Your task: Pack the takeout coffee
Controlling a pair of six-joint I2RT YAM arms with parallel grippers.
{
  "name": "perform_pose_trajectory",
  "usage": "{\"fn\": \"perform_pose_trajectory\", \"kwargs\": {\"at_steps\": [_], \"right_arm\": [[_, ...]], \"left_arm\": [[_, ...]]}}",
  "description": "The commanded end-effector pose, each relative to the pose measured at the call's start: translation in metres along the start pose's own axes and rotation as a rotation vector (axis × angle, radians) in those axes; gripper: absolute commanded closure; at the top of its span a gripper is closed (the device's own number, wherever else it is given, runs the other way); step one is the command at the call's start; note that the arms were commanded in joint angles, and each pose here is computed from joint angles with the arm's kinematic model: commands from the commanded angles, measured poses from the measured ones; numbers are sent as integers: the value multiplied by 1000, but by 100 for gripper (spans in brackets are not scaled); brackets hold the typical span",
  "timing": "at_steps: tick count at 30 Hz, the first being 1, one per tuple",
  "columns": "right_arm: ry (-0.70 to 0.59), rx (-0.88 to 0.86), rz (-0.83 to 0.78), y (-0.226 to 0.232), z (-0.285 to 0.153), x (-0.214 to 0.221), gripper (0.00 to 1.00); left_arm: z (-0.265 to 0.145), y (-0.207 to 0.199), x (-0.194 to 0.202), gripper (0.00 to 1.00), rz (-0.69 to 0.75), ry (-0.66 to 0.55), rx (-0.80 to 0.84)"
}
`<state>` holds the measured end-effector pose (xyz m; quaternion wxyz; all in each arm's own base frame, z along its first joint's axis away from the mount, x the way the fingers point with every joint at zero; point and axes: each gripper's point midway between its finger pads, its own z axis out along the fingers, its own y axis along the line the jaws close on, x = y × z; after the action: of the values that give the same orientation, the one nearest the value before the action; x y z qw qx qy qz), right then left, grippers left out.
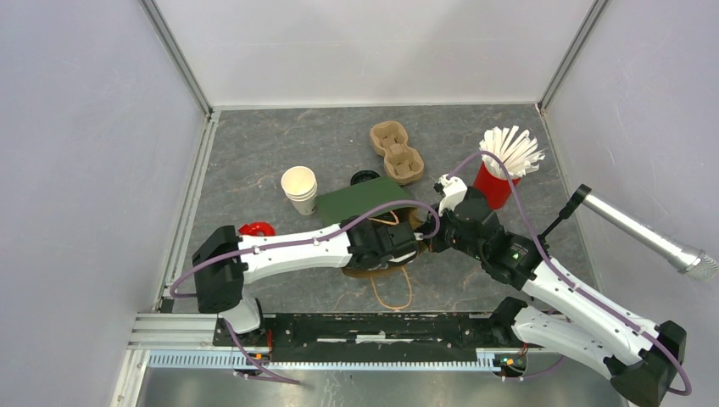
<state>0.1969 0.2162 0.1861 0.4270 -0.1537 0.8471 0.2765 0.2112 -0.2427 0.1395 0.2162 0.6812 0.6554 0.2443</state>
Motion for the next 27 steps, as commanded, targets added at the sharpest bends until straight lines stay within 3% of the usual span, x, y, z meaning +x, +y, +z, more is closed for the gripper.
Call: {"fn": "perform_pose_trajectory", "kwargs": {"at_steps": [1, 27], "right_arm": [[-77, -118, -1, 26, -6, -21, 100], [-80, -139, -6, 28, -6, -19, 100]], "left_arm": [[14, -11, -9, 21, 4, 19, 24], [18, -10, -15, 7, 12, 40, 30]]}}
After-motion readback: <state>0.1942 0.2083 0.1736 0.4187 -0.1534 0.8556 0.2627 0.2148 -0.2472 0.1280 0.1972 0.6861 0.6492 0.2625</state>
